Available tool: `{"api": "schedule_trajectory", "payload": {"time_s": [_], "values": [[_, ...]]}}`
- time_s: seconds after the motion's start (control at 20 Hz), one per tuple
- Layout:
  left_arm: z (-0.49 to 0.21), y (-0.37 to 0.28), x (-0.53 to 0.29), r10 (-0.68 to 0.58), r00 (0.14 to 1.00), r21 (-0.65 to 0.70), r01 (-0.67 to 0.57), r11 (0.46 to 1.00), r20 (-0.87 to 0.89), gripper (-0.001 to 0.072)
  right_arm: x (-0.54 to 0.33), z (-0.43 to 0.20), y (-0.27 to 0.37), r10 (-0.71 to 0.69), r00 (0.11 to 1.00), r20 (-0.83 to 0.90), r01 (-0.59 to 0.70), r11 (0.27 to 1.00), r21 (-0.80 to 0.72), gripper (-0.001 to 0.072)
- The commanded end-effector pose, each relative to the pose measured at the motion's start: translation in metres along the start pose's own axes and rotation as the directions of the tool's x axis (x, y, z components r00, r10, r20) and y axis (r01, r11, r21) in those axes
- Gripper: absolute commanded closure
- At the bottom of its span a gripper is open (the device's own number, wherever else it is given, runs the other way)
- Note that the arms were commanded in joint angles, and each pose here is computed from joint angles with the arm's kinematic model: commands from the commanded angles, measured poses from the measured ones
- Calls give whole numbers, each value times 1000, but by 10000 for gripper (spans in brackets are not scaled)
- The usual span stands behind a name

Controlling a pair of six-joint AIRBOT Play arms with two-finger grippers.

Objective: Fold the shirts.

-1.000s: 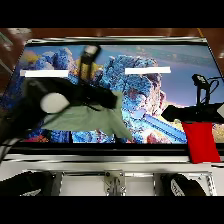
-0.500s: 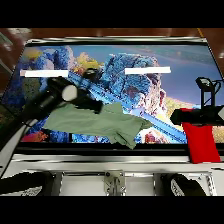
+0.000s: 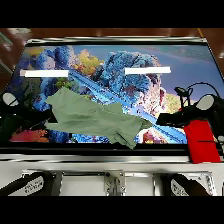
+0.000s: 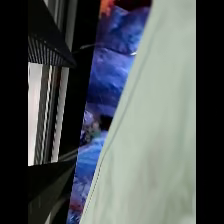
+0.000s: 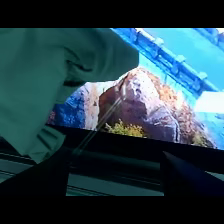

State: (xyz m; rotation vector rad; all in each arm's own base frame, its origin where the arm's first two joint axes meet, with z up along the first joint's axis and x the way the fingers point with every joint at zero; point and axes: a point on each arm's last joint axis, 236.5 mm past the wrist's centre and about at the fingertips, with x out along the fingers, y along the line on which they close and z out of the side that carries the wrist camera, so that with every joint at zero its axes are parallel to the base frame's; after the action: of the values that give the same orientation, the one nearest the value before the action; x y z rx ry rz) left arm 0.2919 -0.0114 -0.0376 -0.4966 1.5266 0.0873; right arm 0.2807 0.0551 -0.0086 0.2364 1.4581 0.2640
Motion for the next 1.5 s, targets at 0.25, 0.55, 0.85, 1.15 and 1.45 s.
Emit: {"api": "schedule_trajectory", "payload": {"time_s": [0.25,0.55,0.85,1.15,1.45], "values": [[38,85,19,-20,989,-266,58,962,144,-4,35,2,16,132,988,-86,-129,991,42,50],[50,66,54,-136,984,-240,161,957,119,-3,35,1,17,134,987,-90,-130,991,44,51],[71,65,66,-110,976,-268,158,950,186,282,34,-3,18,138,985,-105,-131,989,68,50],[77,58,55,-114,967,-214,164,963,228,672,60,6,11,153,981,-121,-138,982,128,41],[82,15,-1,-149,920,14,154,988,363,672,100,39,3,184,982,-36,-167,948,271,42]]}}
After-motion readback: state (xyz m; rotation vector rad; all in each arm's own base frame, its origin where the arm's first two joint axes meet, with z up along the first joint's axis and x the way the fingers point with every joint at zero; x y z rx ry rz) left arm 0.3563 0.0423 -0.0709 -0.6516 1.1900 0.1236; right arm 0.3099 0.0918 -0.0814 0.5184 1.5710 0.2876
